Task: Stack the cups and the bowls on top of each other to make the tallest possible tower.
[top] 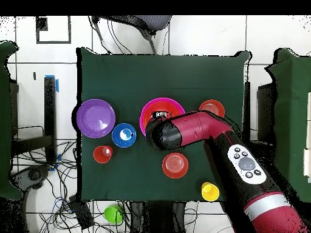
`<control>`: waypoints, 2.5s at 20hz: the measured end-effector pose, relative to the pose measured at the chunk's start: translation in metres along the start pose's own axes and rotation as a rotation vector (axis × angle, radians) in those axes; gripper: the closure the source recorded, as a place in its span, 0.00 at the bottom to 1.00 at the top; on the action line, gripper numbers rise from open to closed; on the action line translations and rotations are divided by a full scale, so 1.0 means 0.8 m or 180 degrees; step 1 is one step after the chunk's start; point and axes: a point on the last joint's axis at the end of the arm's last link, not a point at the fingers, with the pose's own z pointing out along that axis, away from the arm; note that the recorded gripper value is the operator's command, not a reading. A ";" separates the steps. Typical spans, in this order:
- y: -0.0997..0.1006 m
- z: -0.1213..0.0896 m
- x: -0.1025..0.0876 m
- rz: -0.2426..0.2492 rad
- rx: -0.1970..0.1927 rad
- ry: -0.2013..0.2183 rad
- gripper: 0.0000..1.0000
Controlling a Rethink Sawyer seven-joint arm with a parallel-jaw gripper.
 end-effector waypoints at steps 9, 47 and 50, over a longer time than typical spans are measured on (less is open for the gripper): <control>0.045 0.051 -0.029 -0.0278 -0.0238 0.0008 0.00; 0.087 0.089 -0.054 -0.1423 -0.0292 0.0675 0.00; 0.083 0.082 -0.052 -0.1491 -0.0236 0.0748 0.00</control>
